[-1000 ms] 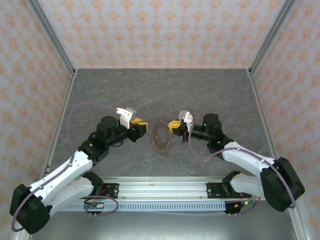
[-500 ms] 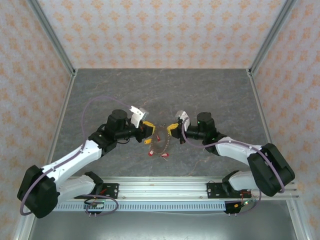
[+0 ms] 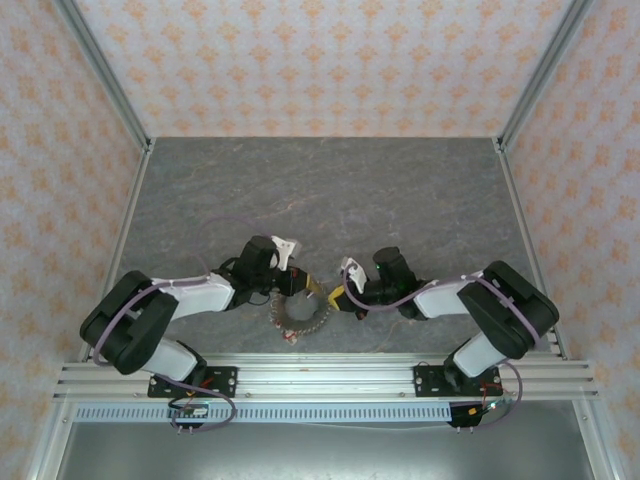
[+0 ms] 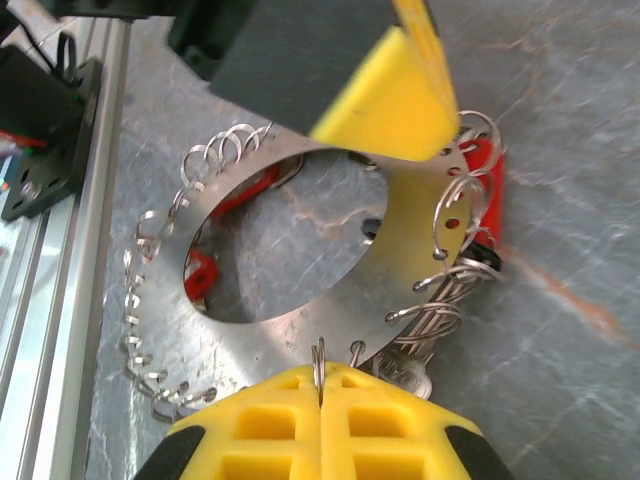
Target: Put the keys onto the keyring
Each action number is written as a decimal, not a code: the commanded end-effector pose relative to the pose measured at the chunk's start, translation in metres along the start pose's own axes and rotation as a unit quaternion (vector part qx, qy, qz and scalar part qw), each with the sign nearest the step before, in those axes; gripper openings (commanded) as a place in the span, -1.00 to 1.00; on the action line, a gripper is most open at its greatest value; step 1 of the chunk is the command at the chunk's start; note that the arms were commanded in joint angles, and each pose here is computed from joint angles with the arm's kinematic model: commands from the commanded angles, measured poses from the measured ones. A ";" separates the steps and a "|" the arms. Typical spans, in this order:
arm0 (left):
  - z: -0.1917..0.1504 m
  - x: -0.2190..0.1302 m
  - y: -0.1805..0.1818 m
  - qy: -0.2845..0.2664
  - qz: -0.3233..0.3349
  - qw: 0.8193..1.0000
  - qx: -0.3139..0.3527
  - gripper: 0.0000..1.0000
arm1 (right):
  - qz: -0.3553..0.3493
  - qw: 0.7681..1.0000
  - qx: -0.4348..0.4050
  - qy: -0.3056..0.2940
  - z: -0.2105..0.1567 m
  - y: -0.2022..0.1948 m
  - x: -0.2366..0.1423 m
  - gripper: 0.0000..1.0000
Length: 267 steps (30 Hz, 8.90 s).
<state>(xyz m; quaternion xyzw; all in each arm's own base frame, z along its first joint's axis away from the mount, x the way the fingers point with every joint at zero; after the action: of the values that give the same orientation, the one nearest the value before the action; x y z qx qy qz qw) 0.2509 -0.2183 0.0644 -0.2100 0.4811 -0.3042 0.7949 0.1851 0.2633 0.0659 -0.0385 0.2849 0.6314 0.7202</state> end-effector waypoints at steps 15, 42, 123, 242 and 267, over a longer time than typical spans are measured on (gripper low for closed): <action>0.030 -0.010 -0.016 -0.057 -0.003 0.998 -0.016 -1.00 | 0.013 0.982 -0.113 -0.149 0.075 0.024 -0.027 -1.00; 0.029 -0.060 -0.014 -0.128 0.044 0.990 0.032 -0.78 | -0.129 0.987 0.008 -0.091 0.047 -0.032 -0.007 -1.00; 0.047 -0.135 -0.116 -0.152 -0.143 0.915 0.346 -0.82 | -0.017 0.952 -0.184 -0.242 0.147 0.035 -0.066 -1.00; 0.081 -0.079 -0.001 -0.134 -0.025 0.970 -0.201 0.27 | -0.155 0.972 -0.085 -0.155 0.086 -0.004 -0.031 -1.00; 0.054 -0.027 0.023 -0.050 -0.002 0.978 -0.203 -0.16 | -0.140 0.979 -0.117 0.092 -0.036 -0.005 0.006 -0.86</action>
<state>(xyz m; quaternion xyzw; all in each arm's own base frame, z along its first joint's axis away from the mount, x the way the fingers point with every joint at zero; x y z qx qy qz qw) 0.2901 -0.1741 0.0822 -0.3954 0.5009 -0.1674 0.7514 0.1852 0.2645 0.0464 -0.1906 0.2254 0.5535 0.7788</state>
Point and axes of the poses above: each hand's point on the last joint's axis, 136 mm out from that joint toward the fingers, its own x axis out along the fingers, its own y axis along the line the jaws close on, z = x × y, the point moved 3 cm from there along -x, back along the fingers, and after that the axes turned 5 degrees about -x, right-handed, at the moved point
